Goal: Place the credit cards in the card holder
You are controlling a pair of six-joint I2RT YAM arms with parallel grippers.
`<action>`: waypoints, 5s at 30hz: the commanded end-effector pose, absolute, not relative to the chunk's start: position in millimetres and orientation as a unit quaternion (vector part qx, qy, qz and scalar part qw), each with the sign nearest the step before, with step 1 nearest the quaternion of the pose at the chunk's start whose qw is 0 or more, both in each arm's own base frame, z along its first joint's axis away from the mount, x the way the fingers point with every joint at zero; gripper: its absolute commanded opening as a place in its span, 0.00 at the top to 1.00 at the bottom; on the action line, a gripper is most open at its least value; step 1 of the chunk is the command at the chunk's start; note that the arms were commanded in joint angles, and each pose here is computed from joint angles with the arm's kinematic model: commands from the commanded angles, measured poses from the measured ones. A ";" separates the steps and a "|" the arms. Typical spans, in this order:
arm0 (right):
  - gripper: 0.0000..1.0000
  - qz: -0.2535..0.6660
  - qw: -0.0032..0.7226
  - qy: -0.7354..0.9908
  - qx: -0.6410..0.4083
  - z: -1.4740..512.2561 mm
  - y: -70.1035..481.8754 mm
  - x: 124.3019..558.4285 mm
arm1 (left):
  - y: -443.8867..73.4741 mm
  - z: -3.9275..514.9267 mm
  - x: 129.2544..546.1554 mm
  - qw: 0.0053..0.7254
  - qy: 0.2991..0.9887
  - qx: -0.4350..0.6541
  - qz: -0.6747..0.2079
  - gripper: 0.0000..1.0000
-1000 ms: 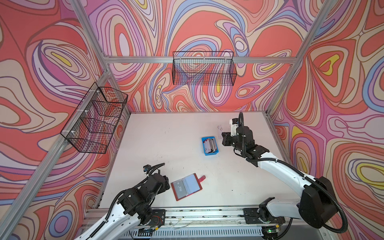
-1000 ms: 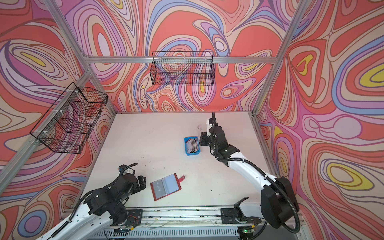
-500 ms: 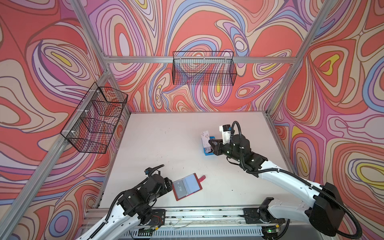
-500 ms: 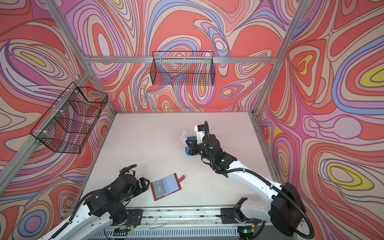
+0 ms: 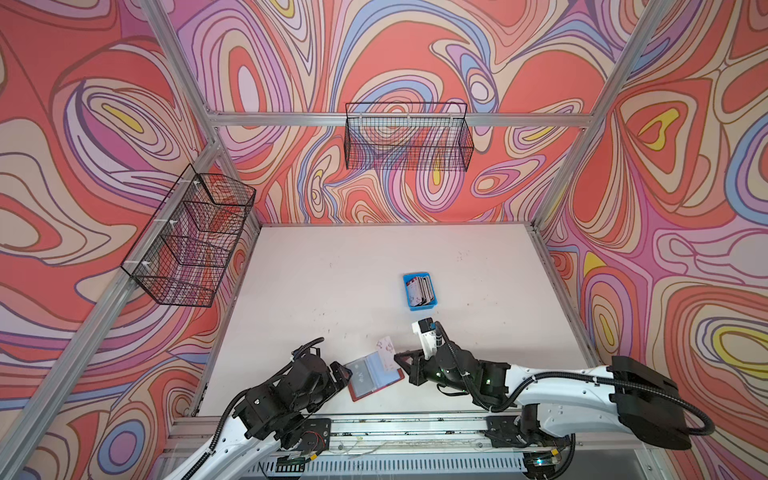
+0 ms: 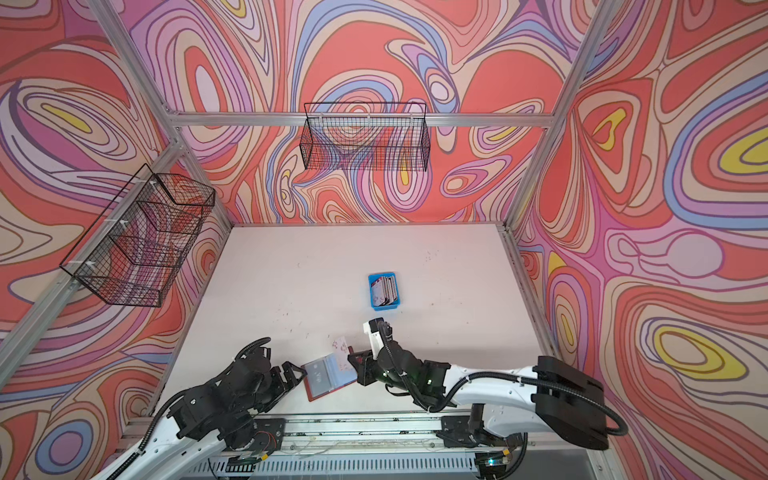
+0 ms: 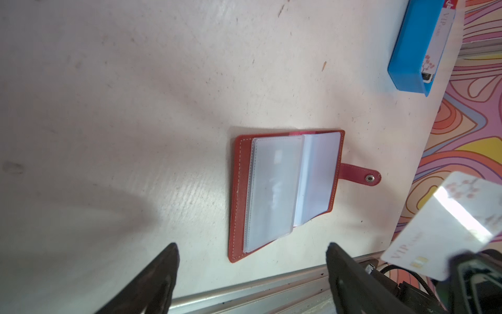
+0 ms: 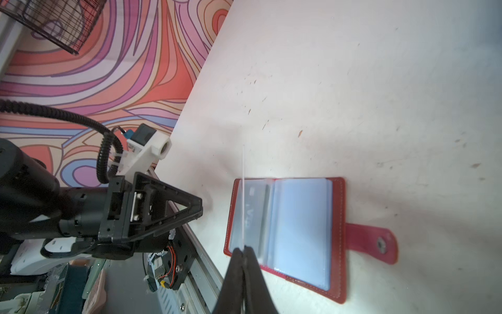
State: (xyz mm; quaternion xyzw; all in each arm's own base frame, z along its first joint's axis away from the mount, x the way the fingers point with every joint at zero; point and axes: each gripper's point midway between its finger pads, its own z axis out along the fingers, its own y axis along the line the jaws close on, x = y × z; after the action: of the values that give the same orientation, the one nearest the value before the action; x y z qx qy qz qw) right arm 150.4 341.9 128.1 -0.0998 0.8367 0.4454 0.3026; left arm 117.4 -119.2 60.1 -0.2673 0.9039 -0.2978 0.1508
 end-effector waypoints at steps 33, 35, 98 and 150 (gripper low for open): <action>1.00 0.435 0.257 0.863 -0.018 67.0 362.4 147.5 | -146.3 19.6 124.4 0.108 0.911 -0.256 -0.304 0.15; 1.00 0.434 0.257 0.863 -0.020 66.3 363.9 147.6 | -146.1 19.8 124.4 0.108 0.912 -0.254 -0.303 0.15; 1.00 0.461 0.222 0.859 -0.022 48.8 395.7 147.1 | -141.6 18.3 125.4 0.114 0.917 -0.254 -0.287 0.15; 0.75 0.408 0.241 0.881 -0.006 40.4 386.5 141.7 | -124.3 28.0 131.6 0.153 0.925 -0.245 -0.247 0.15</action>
State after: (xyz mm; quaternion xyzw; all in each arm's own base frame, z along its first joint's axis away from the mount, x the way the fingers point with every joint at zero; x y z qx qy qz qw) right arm 135.7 393.2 34.3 -0.0107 0.8723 0.4375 0.2179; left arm 138.7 -150.2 38.9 -0.2463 0.9052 -0.3162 0.1412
